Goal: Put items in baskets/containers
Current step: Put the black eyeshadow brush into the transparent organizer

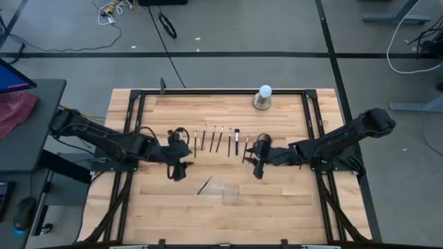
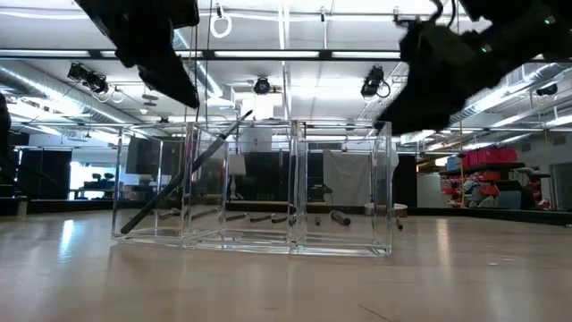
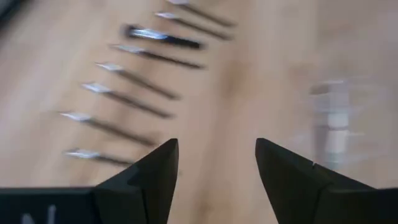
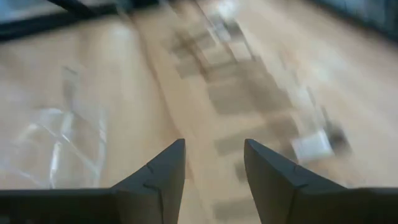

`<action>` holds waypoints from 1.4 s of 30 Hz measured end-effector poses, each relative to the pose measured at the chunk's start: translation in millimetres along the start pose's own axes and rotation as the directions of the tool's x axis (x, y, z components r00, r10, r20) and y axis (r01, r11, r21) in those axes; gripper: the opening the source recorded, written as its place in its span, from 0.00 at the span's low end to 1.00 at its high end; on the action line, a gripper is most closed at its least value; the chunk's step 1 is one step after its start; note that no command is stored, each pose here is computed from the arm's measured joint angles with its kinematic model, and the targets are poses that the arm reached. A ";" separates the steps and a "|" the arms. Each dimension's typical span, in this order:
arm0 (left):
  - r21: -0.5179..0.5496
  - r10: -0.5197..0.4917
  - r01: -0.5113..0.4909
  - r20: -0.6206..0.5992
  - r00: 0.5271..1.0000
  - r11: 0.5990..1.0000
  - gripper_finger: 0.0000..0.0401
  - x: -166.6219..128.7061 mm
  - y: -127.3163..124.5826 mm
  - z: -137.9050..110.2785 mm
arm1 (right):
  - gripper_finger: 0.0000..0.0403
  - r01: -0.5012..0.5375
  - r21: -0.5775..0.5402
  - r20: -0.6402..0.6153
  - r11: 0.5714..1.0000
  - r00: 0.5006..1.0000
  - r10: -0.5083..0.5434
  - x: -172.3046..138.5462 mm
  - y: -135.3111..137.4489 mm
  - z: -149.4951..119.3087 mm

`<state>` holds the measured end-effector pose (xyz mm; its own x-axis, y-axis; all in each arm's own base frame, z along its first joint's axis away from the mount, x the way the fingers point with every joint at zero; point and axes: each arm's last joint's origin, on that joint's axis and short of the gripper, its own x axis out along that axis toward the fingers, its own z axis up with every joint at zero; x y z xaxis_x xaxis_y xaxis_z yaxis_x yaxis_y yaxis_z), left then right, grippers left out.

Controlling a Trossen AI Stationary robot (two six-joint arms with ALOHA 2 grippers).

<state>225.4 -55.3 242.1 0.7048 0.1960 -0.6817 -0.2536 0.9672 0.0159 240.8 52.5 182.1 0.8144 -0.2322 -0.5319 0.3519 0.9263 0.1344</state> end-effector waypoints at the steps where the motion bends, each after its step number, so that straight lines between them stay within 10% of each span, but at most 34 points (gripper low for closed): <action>1: 0.021 0.047 -0.047 -0.016 0.999 0.999 0.53 0.7 2.4 -3.9 | 0.41 0.036 0.056 -0.058 0.998 0.998 -0.033 -4.4 -5.3 -3.8; 13: 0.027 0.166 -0.167 0.017 0.986 0.986 0.45 32.2 25.9 -38.2 | 0.41 0.517 0.340 -0.696 0.786 0.700 -0.159 -45.1 -41.5 -50.7; 22: 0.056 0.318 -0.321 0.057 0.946 0.945 0.45 34.6 41.6 -39.9 | 0.42 0.734 0.295 -0.824 0.612 0.519 -0.225 -58.3 -51.2 -61.3; 32: 0.110 0.326 -0.329 0.039 0.945 0.938 0.45 34.6 42.4 -42.0 | 0.42 0.837 0.251 -0.847 0.487 0.433 -0.309 -44.6 -52.3 -72.3; 42: 0.155 0.378 -0.380 0.046 0.925 0.912 0.45 33.9 44.1 -42.6 | 0.37 0.849 0.137 -0.950 0.510 0.258 -0.175 -35.4 -60.0 -59.7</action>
<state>209.9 -12.8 188.5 0.5865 0.5543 -0.5906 -0.3965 0.8323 0.3874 163.3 22.8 142.9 -0.2896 0.0595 -0.9553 0.9342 0.2348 -0.2685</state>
